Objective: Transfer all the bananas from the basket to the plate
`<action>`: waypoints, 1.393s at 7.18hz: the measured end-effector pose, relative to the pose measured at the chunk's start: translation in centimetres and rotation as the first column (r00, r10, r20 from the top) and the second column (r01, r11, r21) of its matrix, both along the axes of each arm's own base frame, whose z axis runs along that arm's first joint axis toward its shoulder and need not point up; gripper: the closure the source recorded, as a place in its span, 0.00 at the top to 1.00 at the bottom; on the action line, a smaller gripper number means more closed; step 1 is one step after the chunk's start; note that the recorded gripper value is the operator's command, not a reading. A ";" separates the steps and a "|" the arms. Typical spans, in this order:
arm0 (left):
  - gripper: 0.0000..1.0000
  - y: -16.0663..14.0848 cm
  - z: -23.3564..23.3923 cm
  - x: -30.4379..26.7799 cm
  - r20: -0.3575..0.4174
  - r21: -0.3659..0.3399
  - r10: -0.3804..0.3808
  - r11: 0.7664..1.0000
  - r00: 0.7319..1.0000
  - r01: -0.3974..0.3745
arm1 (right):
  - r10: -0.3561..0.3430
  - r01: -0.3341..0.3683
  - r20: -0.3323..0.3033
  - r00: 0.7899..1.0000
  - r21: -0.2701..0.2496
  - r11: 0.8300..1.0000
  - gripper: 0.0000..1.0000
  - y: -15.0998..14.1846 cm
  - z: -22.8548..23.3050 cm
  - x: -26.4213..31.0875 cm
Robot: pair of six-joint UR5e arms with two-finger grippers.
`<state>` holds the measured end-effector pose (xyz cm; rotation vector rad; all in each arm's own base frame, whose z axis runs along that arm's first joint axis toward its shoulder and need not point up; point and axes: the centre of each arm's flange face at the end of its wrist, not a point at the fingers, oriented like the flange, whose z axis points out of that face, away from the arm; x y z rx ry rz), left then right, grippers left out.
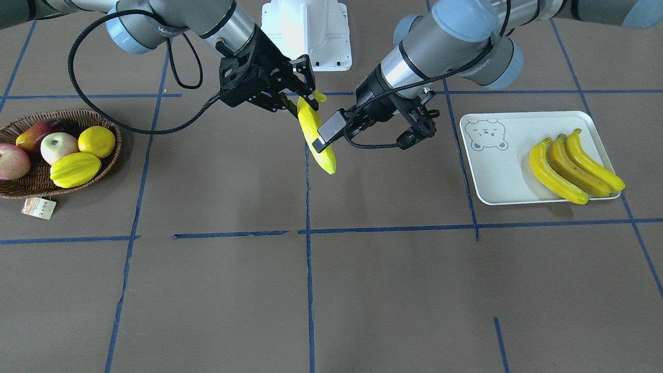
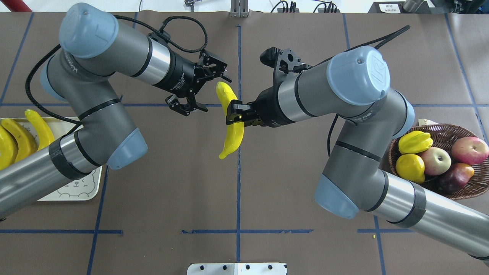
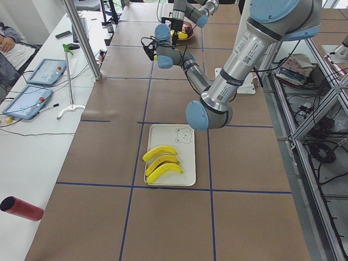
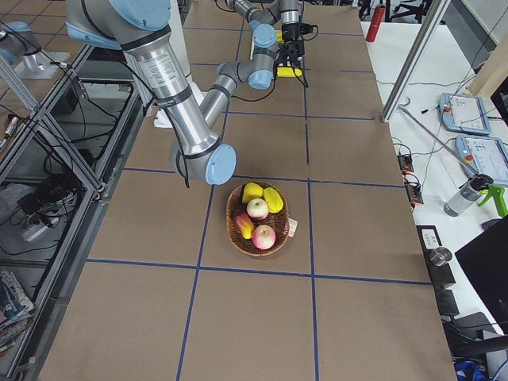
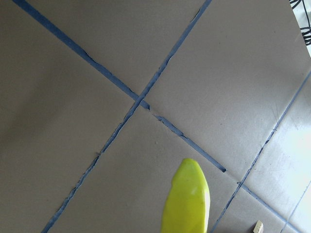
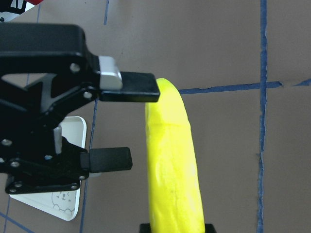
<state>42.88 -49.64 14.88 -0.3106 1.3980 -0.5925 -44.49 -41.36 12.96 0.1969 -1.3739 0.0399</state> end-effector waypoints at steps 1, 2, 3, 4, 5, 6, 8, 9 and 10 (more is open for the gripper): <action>0.92 0.2 0.2 0.7 -0.002 0.001 0.009 1.000 1.000 -0.009 | -0.001 0.001 0.001 1.000 0.000 1.000 0.03 0.1 -0.1 0.0; 0.89 0.4 0.3 1.2 -0.003 0.002 0.016 1.000 1.000 -0.016 | -0.002 0.002 0.002 1.000 0.001 1.000 0.03 0.1 -0.1 0.0; 0.89 0.6 0.3 1.5 -0.004 0.002 0.021 1.000 1.000 -0.021 | -0.002 0.002 0.003 1.000 0.001 1.000 0.03 0.2 -0.1 0.0; 0.89 0.8 0.3 1.8 -0.004 0.002 0.027 1.000 1.000 -0.027 | -0.003 0.003 0.003 1.000 0.000 1.000 0.03 0.2 -0.1 0.0; 0.88 1.0 0.2 1.9 -0.008 0.005 0.031 1.000 0.999 -0.031 | -0.003 0.003 0.003 1.000 0.001 1.000 0.03 0.2 -0.1 0.0; 0.86 1.1 0.0 1.9 -0.018 0.008 0.031 0.999 0.999 -0.031 | -0.004 0.004 0.003 1.000 0.000 1.000 0.03 0.2 -0.1 -0.1; 0.78 1.3 -0.3 1.8 -0.038 -0.003 0.028 1.000 0.999 -0.028 | -0.005 0.005 0.001 1.000 0.000 1.000 0.03 0.3 0.0 -0.2; 0.72 1.3 -0.3 1.8 -0.041 -0.007 0.027 1.000 0.999 -0.028 | -0.006 0.006 0.000 1.000 -0.001 1.000 0.03 0.3 0.0 -0.2; 0.60 1.3 -0.3 1.7 -0.042 -0.009 0.026 1.000 0.999 -0.026 | -0.006 0.006 -0.001 1.000 -0.002 1.000 0.03 0.3 0.0 -0.2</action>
